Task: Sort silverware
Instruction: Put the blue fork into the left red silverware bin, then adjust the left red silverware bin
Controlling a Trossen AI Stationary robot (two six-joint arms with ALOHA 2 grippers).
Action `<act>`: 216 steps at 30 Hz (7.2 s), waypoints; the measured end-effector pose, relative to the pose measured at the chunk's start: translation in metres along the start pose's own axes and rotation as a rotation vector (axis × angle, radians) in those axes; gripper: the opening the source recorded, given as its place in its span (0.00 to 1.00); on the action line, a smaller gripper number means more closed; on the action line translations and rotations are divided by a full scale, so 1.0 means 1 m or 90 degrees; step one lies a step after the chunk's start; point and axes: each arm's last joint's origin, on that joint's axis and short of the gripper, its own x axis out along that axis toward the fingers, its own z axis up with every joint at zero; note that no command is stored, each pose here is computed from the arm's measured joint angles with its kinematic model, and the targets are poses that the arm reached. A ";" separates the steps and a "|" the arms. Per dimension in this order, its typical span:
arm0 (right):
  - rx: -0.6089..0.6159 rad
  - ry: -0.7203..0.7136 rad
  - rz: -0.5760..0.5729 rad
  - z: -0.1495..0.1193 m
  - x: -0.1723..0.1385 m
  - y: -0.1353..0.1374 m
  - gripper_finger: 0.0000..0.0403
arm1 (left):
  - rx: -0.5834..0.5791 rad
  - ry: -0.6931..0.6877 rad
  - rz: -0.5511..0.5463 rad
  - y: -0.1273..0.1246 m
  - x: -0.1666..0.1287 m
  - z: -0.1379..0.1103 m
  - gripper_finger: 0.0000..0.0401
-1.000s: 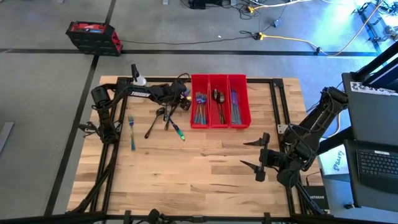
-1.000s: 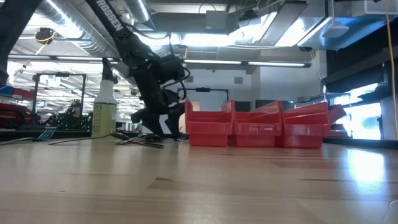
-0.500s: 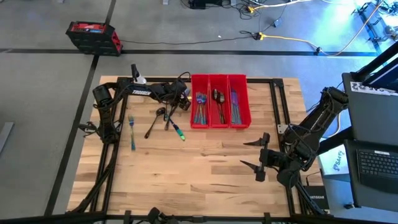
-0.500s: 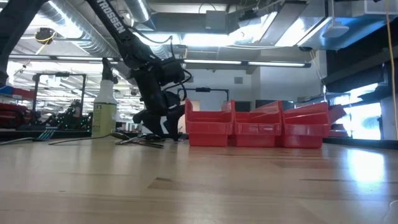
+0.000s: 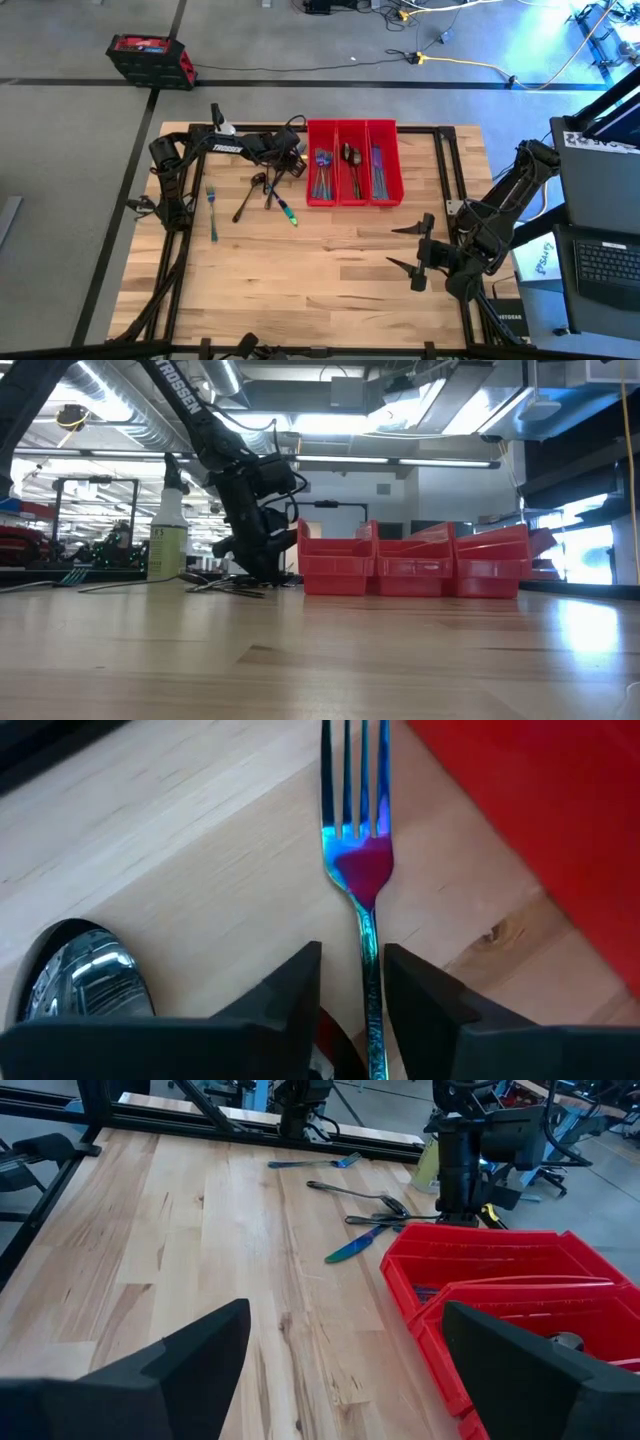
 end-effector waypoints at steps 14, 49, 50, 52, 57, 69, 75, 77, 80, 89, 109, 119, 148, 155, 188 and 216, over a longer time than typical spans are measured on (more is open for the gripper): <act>0.000 -0.001 -0.001 0.000 0.000 0.000 0.78 | 0.020 -0.016 0.022 -0.012 -0.003 0.000 0.14; -0.006 0.010 0.002 -0.002 0.000 -0.001 0.78 | -0.112 -0.101 0.049 -0.004 -0.046 0.018 0.00; -0.006 0.010 0.002 -0.002 0.000 -0.001 0.78 | -0.117 -0.111 0.047 -0.004 -0.052 0.020 0.00; -0.006 0.010 0.002 -0.002 0.000 -0.001 0.78 | -0.132 -0.135 0.038 -0.002 -0.064 0.024 0.00; -0.007 0.010 0.002 -0.002 0.000 -0.001 0.78 | -0.202 -0.183 -0.010 0.000 -0.091 0.032 0.00; 0.012 0.031 0.034 -0.002 0.000 0.001 0.78 | -0.341 -0.330 -0.202 -0.047 -0.155 0.036 0.00; 0.007 0.042 0.046 -0.003 0.000 0.001 0.78 | -0.349 -0.347 -0.227 -0.073 -0.179 0.039 0.00; -0.014 0.040 0.046 -0.003 0.000 0.001 0.78 | -0.354 -0.343 -0.201 -0.077 -0.186 0.042 0.00; -0.049 0.040 0.047 -0.003 0.000 0.001 0.78 | -0.352 -0.330 -0.169 -0.085 -0.195 0.049 0.00; -0.114 0.044 0.060 -0.003 0.000 0.001 0.78 | -0.306 -0.271 -0.088 -0.122 -0.198 0.098 0.00; -0.121 0.035 0.052 -0.002 -0.001 0.001 0.78 | -0.392 -0.070 0.028 -0.132 -0.095 0.096 0.00; -0.108 0.038 0.054 -0.003 0.000 0.001 0.78 | -0.404 -0.033 0.058 -0.121 -0.089 0.095 0.11; -0.178 0.020 -0.006 0.008 0.035 0.004 0.78 | 0.382 -0.004 0.282 -0.135 -0.215 0.012 0.32; -0.167 0.002 -0.012 0.018 0.104 0.008 0.57 | 0.427 -0.045 0.391 -0.138 -0.208 -0.045 0.32; -0.204 0.290 -0.077 0.042 0.373 -0.012 0.00 | 0.387 -0.194 -0.311 -0.015 -0.156 -0.175 0.00; 0.017 0.381 -0.087 0.034 0.396 -0.076 0.00 | 0.358 -0.267 -0.430 -0.006 -0.158 -0.186 0.00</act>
